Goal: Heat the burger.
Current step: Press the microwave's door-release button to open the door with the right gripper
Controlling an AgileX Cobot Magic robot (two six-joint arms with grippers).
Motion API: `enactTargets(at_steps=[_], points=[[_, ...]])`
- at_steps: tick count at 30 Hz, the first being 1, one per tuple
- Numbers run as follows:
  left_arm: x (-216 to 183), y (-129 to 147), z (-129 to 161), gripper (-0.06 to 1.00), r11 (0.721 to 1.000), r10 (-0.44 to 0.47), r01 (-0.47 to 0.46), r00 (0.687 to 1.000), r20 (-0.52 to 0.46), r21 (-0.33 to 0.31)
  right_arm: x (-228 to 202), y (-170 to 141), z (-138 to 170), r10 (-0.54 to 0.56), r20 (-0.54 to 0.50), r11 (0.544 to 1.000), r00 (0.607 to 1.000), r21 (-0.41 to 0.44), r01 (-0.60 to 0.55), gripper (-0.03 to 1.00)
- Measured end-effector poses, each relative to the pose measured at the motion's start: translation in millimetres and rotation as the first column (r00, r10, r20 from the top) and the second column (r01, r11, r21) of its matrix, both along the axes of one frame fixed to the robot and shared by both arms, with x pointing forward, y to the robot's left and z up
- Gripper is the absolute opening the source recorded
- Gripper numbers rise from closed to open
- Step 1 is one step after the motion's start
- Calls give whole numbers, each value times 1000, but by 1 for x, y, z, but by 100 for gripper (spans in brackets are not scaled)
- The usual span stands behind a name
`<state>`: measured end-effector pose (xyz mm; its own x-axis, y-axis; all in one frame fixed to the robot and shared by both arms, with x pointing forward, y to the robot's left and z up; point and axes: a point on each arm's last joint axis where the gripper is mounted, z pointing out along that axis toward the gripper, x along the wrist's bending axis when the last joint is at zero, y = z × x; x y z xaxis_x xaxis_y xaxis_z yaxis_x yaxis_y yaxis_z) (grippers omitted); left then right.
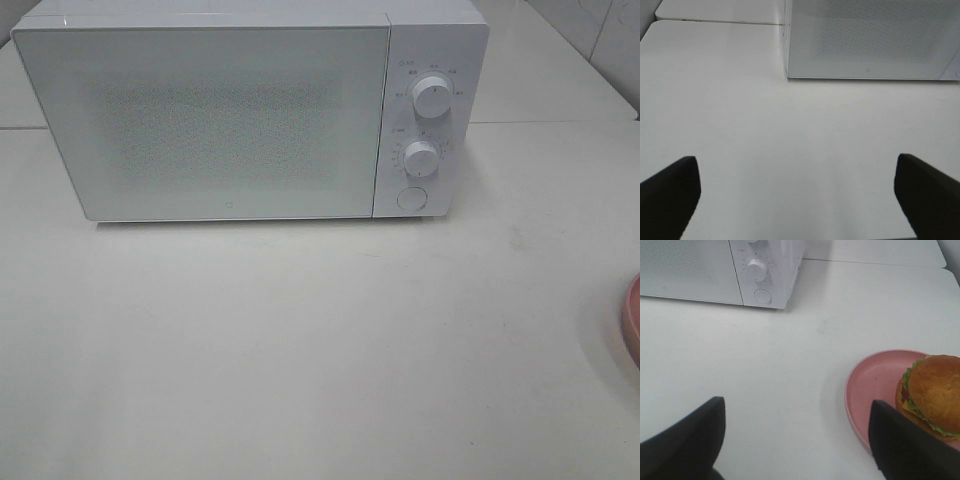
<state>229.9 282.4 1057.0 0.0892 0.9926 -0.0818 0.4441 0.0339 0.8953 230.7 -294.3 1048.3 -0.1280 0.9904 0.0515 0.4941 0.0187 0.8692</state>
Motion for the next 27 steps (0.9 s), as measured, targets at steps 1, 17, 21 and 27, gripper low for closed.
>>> enactTargets(at_steps=[1,17,21,27], points=[[0,0,0,97,1000,0,0,1000,0,0,0,0,0,0,0,1000,1000,0,0,76],[0,0,0,97,1000,0,0,1000,0,0,0,0,2,1,14,1000,1000,4,-1,76],[0,0,0,97,1000,0,0,1000,0,0,3,0,12,-3,79,1000,997,13,2,76],[0,0,0,97,1000,0,0,1000,0,0,21,2,21,-9,113,1000,994,21,7,76]])
